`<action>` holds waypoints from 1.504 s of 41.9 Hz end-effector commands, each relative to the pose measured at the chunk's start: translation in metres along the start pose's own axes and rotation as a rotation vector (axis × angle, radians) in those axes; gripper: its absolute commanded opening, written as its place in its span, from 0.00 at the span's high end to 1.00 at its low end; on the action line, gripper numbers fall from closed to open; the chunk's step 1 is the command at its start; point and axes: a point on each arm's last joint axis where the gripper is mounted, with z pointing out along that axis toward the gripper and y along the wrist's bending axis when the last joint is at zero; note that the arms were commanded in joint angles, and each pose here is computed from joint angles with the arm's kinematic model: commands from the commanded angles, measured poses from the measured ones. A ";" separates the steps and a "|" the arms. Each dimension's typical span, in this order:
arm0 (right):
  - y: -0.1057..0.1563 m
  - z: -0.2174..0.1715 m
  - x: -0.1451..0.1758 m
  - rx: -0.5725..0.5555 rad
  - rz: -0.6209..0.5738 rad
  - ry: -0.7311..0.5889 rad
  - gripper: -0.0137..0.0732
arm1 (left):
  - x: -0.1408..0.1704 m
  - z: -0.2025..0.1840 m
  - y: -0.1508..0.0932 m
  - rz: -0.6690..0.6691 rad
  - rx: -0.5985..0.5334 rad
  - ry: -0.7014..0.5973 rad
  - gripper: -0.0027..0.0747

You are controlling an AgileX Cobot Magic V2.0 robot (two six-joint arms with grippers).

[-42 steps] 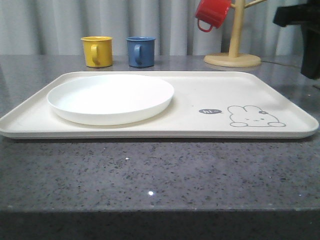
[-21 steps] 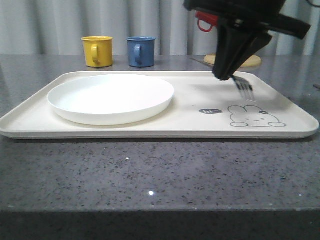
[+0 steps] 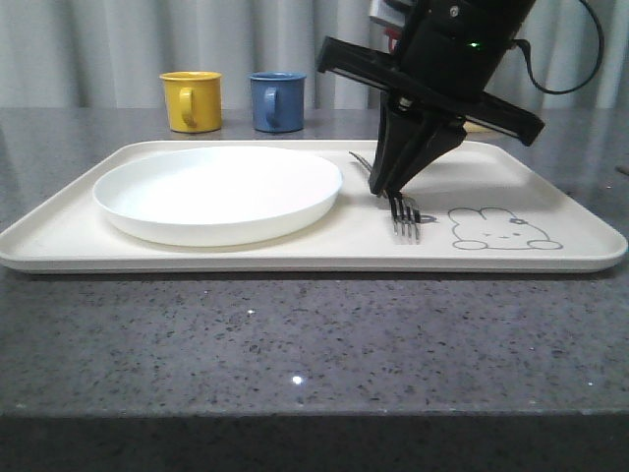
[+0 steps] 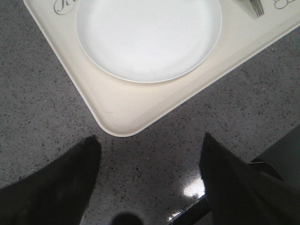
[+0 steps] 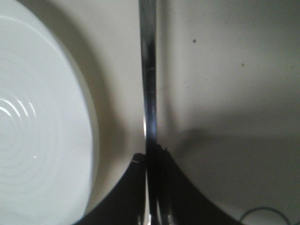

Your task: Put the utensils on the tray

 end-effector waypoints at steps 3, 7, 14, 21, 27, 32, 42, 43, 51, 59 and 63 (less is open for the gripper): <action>0.012 -0.025 -0.008 -0.059 -0.005 -0.102 0.62 | -0.010 -0.008 0.000 -0.002 0.002 -0.084 0.39; 0.012 -0.025 -0.008 -0.058 -0.006 -0.105 0.56 | -0.010 -0.008 0.000 -0.002 0.002 -0.084 0.39; 0.013 -0.027 -0.010 -0.066 -0.010 -0.138 0.52 | -0.010 -0.008 0.000 -0.002 0.002 -0.084 0.39; 0.015 -0.052 -0.006 -0.046 -0.101 -0.184 0.52 | -0.010 -0.008 0.000 -0.002 0.002 -0.084 0.39; 0.007 -0.086 0.006 0.082 -0.273 -0.177 0.52 | -0.010 -0.008 0.000 -0.002 0.002 -0.084 0.39; -0.017 -0.116 0.013 0.225 -0.290 -0.143 0.52 | -0.010 -0.008 0.000 -0.002 0.002 -0.084 0.39; -0.080 -0.149 0.009 0.359 -0.168 -0.111 0.52 | -0.010 -0.008 0.000 -0.002 0.002 -0.084 0.39; -0.087 -0.151 0.008 0.369 -0.159 -0.102 0.52 | -0.010 -0.008 0.000 -0.002 0.002 -0.084 0.39; -0.123 -0.153 0.011 0.412 -0.096 -0.044 0.52 | -0.010 -0.008 0.000 -0.002 0.002 -0.088 0.39; -0.148 -0.138 0.010 0.430 -0.027 0.045 0.52 | -0.010 -0.008 0.000 -0.002 0.002 -0.088 0.39; -0.153 -0.128 0.007 0.429 -0.035 0.086 0.52 | -0.010 -0.008 0.000 -0.002 0.002 -0.088 0.39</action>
